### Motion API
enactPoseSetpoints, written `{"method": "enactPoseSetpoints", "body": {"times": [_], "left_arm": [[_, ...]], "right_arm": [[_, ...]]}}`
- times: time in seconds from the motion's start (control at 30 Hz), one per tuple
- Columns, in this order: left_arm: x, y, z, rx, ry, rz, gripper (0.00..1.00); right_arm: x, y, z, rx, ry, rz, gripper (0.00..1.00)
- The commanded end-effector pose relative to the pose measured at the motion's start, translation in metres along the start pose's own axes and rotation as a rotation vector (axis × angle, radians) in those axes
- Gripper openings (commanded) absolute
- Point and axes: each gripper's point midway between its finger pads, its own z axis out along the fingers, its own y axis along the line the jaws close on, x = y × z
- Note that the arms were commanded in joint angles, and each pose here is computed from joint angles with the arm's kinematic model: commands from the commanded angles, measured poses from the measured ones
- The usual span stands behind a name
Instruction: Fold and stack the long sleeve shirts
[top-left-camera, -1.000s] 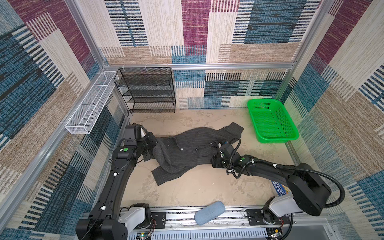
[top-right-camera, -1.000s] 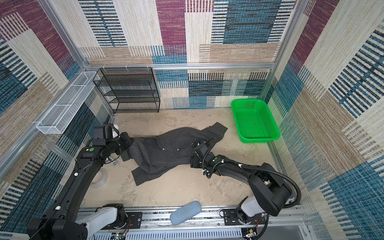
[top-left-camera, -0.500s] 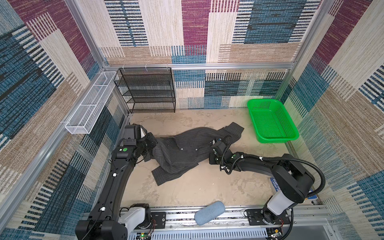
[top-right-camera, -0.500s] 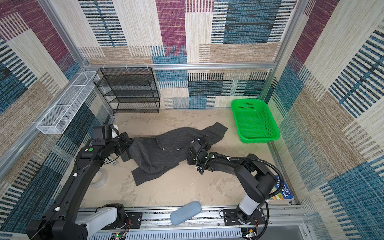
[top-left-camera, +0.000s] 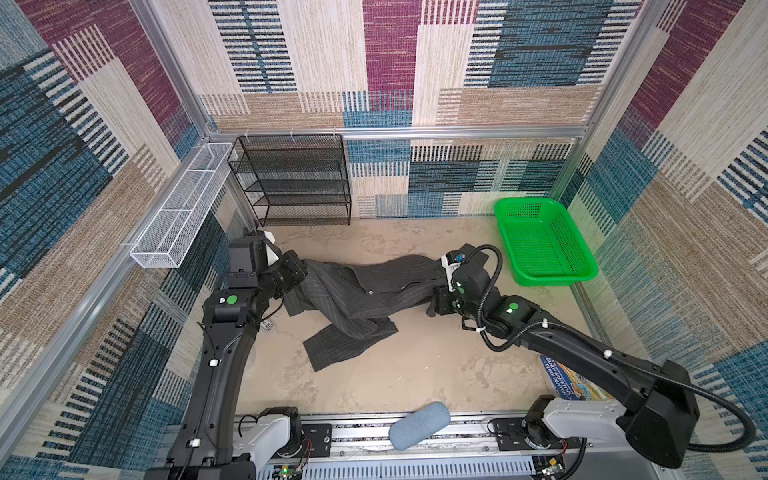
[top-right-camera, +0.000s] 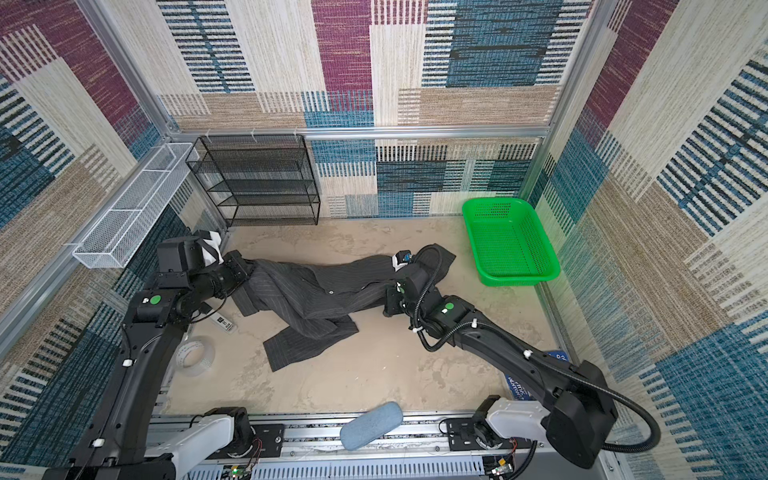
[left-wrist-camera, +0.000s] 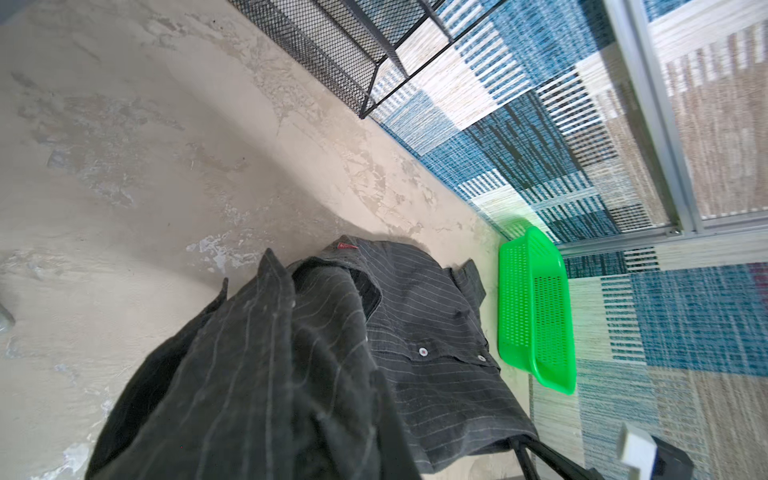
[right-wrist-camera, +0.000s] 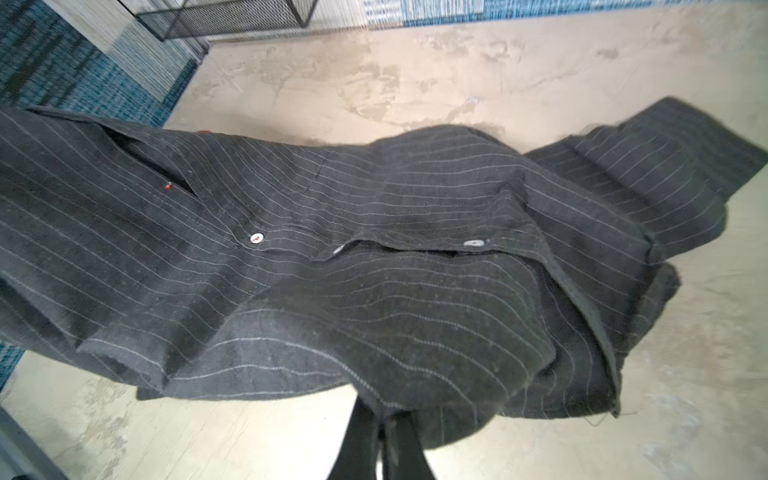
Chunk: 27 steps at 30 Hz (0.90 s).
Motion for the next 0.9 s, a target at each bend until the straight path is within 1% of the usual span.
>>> {"method": "enactPoseSetpoints", "body": {"times": [0.0,0.13,0.2,0.27,0.37,0.47,0.63,0.73,0.8,0.87], "left_arm": [[0.006,-0.01,-0.019,0.029,0.015,0.02,0.0],[0.007,-0.02,-0.05,0.047,-0.01,0.03,0.0],[0.005,-0.024,-0.064,0.042,-0.031,0.04,0.0],[0.0,-0.029,-0.078,0.038,-0.056,0.053,0.0],[-0.01,-0.04,-0.094,0.051,-0.095,0.071,0.0],[-0.016,-0.047,-0.104,0.063,-0.127,0.077,0.0],[-0.017,-0.051,-0.116,0.072,-0.149,0.078,0.0],[-0.021,-0.048,-0.118,0.053,-0.169,0.077,0.0],[-0.026,-0.044,-0.109,0.031,-0.171,0.072,0.0],[-0.031,-0.041,-0.087,0.017,-0.152,0.058,0.0]], "right_arm": [[0.002,-0.002,-0.027,0.004,0.053,-0.084,0.04],[-0.016,0.013,-0.059,-0.068,0.039,-0.145,0.04],[-0.029,0.021,-0.073,-0.103,0.015,-0.174,0.04],[-0.046,0.025,-0.089,-0.109,-0.022,-0.195,0.04],[-0.069,0.033,-0.109,-0.126,-0.079,-0.21,0.05],[-0.08,0.038,-0.121,-0.147,-0.111,-0.218,0.05],[-0.072,0.038,-0.121,-0.164,-0.093,-0.206,0.05],[-0.069,0.039,-0.117,-0.175,-0.091,-0.221,0.06],[-0.073,0.036,-0.108,-0.165,-0.086,-0.235,0.06],[-0.083,0.023,-0.092,-0.155,-0.074,-0.231,0.06]]}}
